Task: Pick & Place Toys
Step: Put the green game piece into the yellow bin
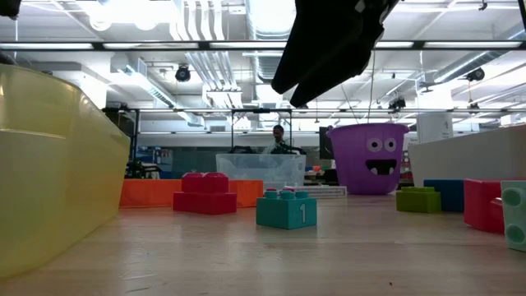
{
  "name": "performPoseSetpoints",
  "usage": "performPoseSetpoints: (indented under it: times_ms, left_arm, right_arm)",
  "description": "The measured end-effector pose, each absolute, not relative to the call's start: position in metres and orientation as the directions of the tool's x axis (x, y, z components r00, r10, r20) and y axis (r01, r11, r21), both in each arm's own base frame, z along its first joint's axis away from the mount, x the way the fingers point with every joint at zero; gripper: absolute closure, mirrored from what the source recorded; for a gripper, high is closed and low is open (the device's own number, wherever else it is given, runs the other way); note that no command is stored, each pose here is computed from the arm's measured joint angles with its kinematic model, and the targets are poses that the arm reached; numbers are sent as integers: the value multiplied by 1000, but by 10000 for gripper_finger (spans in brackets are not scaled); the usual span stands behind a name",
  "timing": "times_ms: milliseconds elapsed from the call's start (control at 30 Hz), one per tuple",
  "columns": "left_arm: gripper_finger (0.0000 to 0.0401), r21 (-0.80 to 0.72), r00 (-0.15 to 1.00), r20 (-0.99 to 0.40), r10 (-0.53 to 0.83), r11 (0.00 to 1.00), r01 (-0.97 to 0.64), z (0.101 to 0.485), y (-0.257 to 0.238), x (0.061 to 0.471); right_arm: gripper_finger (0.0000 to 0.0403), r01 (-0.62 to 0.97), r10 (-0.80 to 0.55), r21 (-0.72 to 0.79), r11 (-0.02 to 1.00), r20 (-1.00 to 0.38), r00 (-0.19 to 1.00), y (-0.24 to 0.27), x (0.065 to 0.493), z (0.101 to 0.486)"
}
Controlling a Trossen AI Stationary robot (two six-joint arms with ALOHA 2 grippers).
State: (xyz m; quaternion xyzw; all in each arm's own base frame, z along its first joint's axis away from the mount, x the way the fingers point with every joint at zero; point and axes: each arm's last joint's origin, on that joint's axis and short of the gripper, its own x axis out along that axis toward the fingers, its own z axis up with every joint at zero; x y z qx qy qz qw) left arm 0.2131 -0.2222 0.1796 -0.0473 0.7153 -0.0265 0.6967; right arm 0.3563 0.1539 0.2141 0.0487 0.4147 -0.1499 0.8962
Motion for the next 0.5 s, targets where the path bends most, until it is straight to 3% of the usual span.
performPoseSetpoints:
  times_ms: [500]
  left_arm:
    - [400, -62, -109, -991, -77, 989, -135, 152, -209, 199]
  right_arm:
    - [39, 320, -235, -42, 946, -771, 592, 154, 352, 204]
